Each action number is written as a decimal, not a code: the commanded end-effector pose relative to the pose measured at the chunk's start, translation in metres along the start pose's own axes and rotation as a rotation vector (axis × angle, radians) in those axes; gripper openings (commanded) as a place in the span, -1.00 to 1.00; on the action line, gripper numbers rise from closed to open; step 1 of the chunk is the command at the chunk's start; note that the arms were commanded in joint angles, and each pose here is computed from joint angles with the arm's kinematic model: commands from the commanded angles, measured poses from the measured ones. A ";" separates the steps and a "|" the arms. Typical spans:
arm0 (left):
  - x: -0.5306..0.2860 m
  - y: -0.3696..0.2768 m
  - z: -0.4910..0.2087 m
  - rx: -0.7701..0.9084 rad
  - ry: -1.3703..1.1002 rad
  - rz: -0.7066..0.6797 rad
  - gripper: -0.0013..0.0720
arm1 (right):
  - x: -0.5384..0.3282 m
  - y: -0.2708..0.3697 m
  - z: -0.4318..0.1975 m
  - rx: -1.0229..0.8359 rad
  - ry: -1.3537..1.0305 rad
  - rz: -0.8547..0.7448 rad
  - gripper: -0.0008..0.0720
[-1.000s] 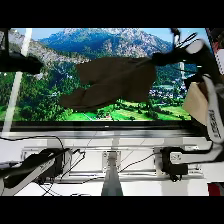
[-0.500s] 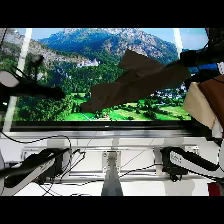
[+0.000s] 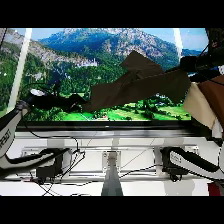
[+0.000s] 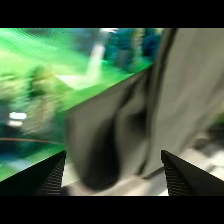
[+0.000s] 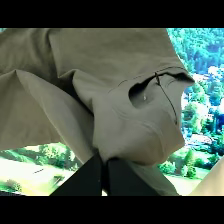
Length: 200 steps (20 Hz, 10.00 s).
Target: Fold the clothes and pants, and hang the long-sleeved shirts on hangers.
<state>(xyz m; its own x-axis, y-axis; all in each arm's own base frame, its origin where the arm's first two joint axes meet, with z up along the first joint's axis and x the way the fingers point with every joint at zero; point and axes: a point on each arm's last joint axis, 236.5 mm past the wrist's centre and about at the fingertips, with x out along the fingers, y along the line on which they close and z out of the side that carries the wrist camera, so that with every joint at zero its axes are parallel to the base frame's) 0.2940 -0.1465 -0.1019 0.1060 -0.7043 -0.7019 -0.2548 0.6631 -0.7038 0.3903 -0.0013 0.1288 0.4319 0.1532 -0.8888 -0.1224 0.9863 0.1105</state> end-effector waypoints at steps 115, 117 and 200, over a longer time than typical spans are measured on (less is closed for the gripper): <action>-0.399 -0.267 0.075 0.935 -1.011 0.060 -0.91 | -0.231 0.052 0.077 -0.091 -0.782 -0.034 -0.95; -0.474 -0.283 0.044 0.919 -1.298 0.137 -0.91 | -0.299 0.068 0.076 -0.131 -0.931 -0.050 -0.95; -0.099 0.077 0.081 0.113 -0.127 0.010 0.51 | 0.162 0.033 -0.239 0.550 0.264 0.302 -0.95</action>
<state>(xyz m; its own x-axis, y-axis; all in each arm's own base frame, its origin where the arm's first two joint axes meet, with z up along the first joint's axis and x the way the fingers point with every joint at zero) 0.3439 0.0063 -0.0918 0.2578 -0.6464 -0.7181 -0.1998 0.6915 -0.6942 0.2397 0.0389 -0.1202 0.1950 0.4635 -0.8644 0.3069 0.8082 0.5026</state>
